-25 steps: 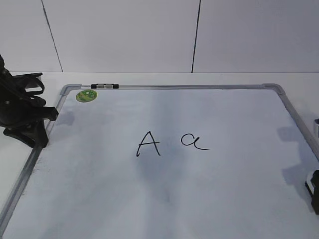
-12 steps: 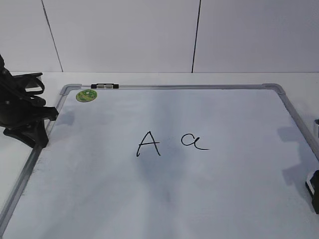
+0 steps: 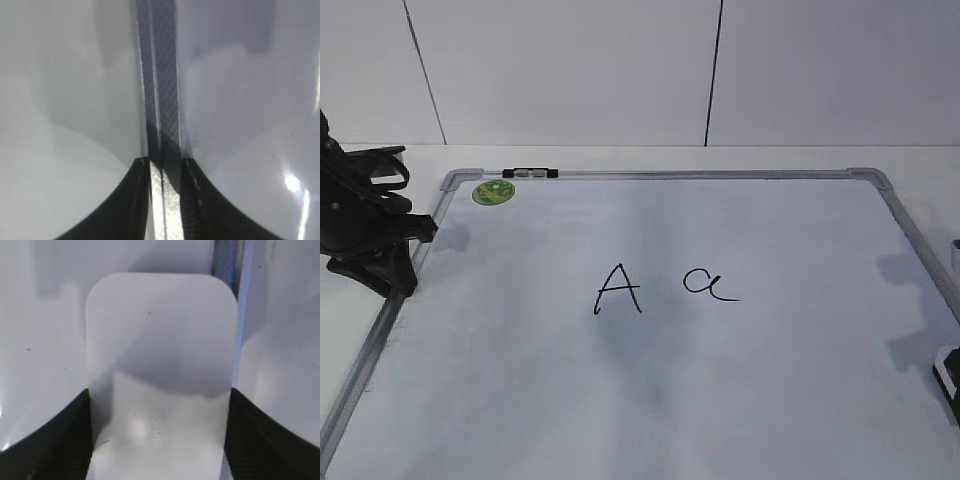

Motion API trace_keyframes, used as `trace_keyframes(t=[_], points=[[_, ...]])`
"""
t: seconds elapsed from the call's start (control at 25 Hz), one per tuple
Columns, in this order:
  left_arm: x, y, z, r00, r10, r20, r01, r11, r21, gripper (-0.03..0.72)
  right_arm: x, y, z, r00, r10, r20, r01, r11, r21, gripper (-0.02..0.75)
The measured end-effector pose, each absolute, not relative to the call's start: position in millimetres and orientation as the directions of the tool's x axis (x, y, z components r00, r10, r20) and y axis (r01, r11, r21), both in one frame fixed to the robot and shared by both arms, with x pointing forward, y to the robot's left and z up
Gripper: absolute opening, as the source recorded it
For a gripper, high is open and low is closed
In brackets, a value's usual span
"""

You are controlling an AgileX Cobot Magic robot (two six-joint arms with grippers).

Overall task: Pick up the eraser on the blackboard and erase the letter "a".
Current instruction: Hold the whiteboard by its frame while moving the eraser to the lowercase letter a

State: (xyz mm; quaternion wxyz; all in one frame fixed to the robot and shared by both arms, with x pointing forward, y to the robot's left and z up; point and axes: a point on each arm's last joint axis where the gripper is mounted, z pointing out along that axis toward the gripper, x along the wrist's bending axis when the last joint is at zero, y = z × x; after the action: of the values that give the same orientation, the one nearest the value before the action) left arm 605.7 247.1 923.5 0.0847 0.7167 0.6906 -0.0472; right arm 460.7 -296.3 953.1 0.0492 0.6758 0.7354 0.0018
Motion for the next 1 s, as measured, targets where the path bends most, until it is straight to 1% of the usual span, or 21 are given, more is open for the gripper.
trace_keyframes(t=[0.44, 0.6, 1.0], points=[[606, 247, 923, 0.042, 0.982, -0.185, 0.998, -0.032, 0.055, 0.131, 461, -296, 954, -0.081, 0.994, -0.07, 0.994, 0.086, 0.061, 0.53], [606, 247, 923, 0.042, 0.982, -0.185, 0.998, -0.032, 0.055, 0.131, 462, -297, 957, -0.078, 0.994, -0.071, 0.996, 0.081, 0.034, 0.53], [606, 247, 923, 0.042, 0.982, -0.185, 0.998, -0.032, 0.055, 0.131, 481, -296, 984, -0.067, 0.995, -0.077, 0.993, 0.074, 0.089, 0.53]])
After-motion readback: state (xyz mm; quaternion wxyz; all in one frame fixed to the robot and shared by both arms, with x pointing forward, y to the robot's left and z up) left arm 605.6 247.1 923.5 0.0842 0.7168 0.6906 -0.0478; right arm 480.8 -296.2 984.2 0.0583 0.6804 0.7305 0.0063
